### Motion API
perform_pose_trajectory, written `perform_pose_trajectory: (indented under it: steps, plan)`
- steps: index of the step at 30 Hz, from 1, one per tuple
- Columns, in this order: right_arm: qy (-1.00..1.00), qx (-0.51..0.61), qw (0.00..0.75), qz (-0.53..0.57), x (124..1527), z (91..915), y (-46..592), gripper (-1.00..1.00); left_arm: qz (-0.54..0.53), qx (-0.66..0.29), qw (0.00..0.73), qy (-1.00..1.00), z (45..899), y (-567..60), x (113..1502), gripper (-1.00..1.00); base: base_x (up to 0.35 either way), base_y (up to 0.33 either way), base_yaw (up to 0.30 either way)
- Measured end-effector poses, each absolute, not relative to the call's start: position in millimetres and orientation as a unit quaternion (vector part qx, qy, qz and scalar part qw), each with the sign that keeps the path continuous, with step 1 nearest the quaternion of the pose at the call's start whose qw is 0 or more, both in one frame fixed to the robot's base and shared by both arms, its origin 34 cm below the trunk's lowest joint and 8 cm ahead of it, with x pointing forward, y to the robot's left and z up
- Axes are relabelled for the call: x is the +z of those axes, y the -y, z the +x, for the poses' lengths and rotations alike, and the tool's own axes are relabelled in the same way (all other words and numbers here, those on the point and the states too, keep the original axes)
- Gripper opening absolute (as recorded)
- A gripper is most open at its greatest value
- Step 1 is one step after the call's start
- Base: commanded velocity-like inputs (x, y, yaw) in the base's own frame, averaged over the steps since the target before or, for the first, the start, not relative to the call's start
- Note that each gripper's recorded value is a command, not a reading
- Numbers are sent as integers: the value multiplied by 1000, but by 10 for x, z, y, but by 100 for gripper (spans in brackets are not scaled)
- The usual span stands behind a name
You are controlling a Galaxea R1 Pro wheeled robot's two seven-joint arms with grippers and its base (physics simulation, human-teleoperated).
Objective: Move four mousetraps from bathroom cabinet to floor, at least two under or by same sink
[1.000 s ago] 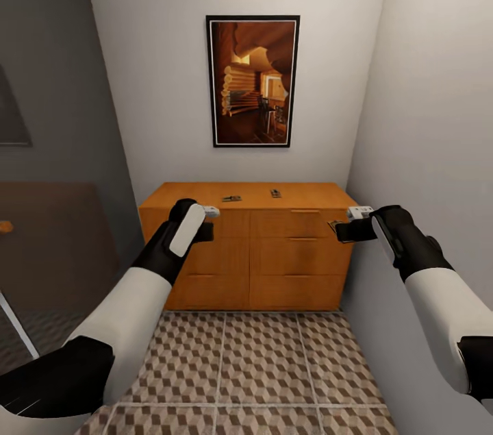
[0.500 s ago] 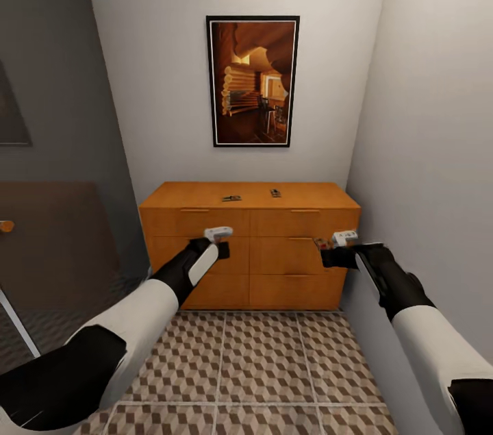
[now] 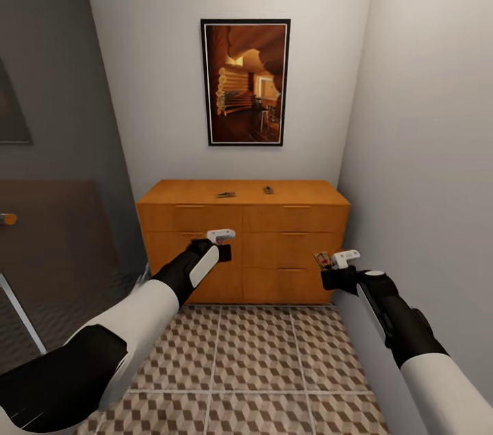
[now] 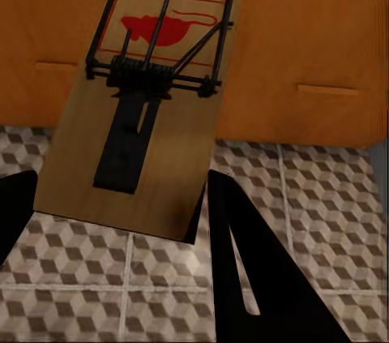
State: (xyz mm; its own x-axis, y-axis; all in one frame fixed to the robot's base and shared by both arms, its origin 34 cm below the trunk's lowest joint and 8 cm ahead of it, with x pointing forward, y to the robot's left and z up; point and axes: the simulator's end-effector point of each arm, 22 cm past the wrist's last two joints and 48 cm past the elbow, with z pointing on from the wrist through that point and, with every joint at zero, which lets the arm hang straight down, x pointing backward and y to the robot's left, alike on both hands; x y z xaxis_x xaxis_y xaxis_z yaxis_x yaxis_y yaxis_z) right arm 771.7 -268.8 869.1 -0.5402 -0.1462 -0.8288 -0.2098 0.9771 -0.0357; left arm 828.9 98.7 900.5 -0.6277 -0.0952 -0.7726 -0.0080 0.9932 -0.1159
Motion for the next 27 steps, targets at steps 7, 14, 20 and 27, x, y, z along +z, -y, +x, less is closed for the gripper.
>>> perform_pose_trajectory:
  steps: [7,14,20,27]
  plan:
    - [-878,34,466,-101,8666,7708,2691,-100,-28,-50,429,-902,8282,-989,8994,-100,-264,-206,0]
    - [-881,37,462,-100,8621,7693,2666,-100,-31,-48,426,-903,8271,-1010,8957,-100,-85,-66,0]
    - [-882,39,460,-100,8598,7687,2649,-100,-35,-42,418,-907,8243,-1061,8853,-100,-5,-4,0]
    - [-883,39,458,-100,8588,7682,2640,-100,-35,-42,416,-908,8237,-1064,8830,-100,-25,0,0]
